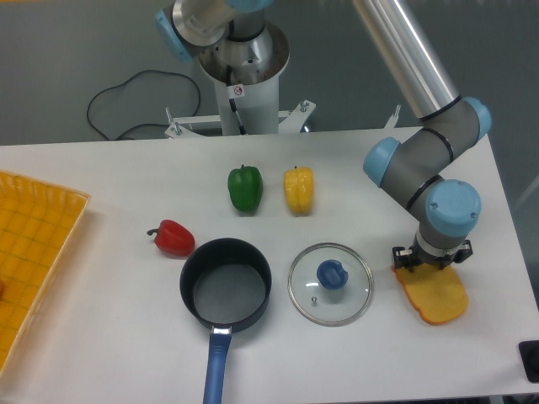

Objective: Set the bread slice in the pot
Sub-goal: 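Lower the gripper onto the bread slice edge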

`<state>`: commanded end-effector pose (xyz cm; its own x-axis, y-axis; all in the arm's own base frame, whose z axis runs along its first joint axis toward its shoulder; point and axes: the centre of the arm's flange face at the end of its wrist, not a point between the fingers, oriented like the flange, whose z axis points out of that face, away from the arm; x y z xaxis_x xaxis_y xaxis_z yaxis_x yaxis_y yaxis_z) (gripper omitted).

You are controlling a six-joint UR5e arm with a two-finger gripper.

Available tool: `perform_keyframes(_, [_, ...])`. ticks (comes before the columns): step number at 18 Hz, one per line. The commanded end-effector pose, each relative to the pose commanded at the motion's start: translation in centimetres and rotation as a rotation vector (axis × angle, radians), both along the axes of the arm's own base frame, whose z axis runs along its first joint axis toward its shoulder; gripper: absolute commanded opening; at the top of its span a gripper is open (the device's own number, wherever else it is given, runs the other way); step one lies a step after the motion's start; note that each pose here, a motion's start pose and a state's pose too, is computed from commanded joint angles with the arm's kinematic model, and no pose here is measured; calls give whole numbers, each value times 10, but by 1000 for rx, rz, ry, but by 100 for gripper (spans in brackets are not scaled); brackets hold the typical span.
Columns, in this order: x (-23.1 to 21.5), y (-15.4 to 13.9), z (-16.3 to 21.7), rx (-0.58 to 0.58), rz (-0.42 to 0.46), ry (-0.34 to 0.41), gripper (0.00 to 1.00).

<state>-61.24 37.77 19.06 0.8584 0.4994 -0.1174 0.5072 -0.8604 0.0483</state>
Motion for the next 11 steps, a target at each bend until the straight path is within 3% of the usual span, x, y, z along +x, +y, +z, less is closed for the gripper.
perform_keyframes(2, [2, 0, -2, 7, -3, -11, 11])
perform_keyframes(4, [0, 0, 0, 10, 0, -8, 9])
perform_keyframes(6, [1, 0, 2, 5, -3, -4, 18])
perform_keyframes(7, [1, 0, 4, 2, -6, -2, 36])
perform_keyframes(8, [2, 1, 13, 2, -35, 9, 96])
perform_keyframes(11, [13, -2, 31, -45, -148, 29, 100])
